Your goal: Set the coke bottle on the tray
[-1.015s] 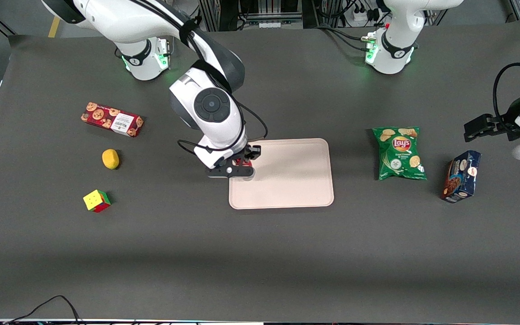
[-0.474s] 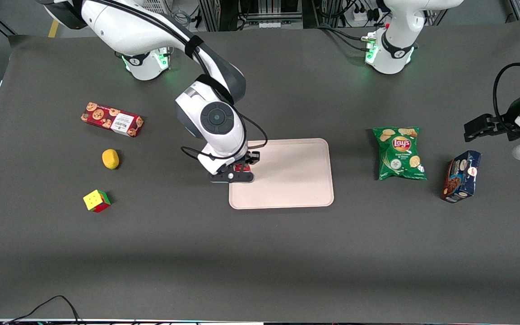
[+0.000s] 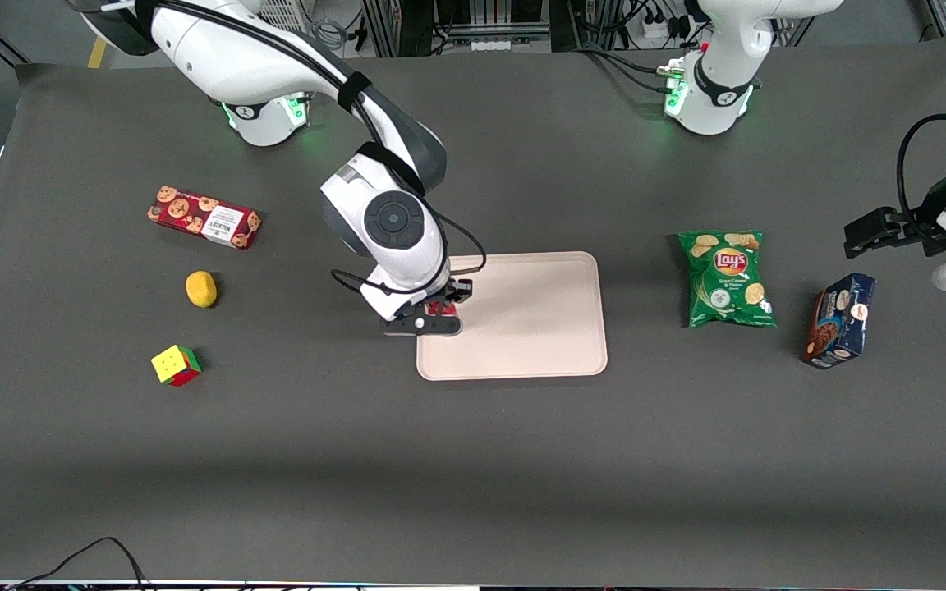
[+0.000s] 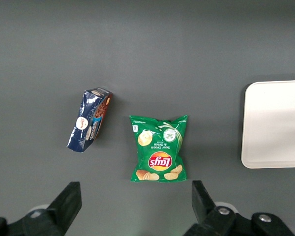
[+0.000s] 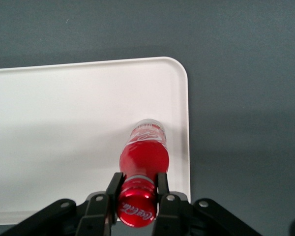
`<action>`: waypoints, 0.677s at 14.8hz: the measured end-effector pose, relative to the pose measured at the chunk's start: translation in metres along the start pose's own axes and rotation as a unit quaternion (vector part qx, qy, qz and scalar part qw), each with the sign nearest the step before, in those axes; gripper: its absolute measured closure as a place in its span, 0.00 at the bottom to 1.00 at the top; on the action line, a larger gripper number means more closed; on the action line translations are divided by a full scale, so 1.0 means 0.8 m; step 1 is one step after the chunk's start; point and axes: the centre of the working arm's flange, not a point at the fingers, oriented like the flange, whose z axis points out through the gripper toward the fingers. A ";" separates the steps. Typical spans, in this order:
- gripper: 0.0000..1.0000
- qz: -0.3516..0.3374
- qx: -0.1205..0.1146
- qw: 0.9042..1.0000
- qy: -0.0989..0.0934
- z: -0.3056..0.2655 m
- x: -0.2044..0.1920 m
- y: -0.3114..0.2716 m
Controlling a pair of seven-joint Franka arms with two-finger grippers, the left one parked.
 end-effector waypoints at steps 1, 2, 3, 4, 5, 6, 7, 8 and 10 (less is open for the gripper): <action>0.67 0.000 0.000 1.000 0.000 0.000 0.000 0.000; 0.67 0.000 0.000 1.000 0.000 0.000 0.000 0.000; 0.64 0.001 0.001 1.000 0.001 0.000 0.000 0.000; 0.56 0.001 0.002 1.000 0.001 -0.001 0.001 0.000; 0.48 0.002 0.003 1.000 0.003 -0.001 0.002 0.000; 0.40 0.002 0.004 1.000 0.004 -0.002 0.002 0.000; 0.29 0.003 0.006 1.000 0.005 -0.003 0.003 0.000; 0.19 0.005 0.007 1.000 0.008 -0.007 0.004 0.000; 0.01 0.014 0.015 1.000 0.020 -0.029 0.015 0.010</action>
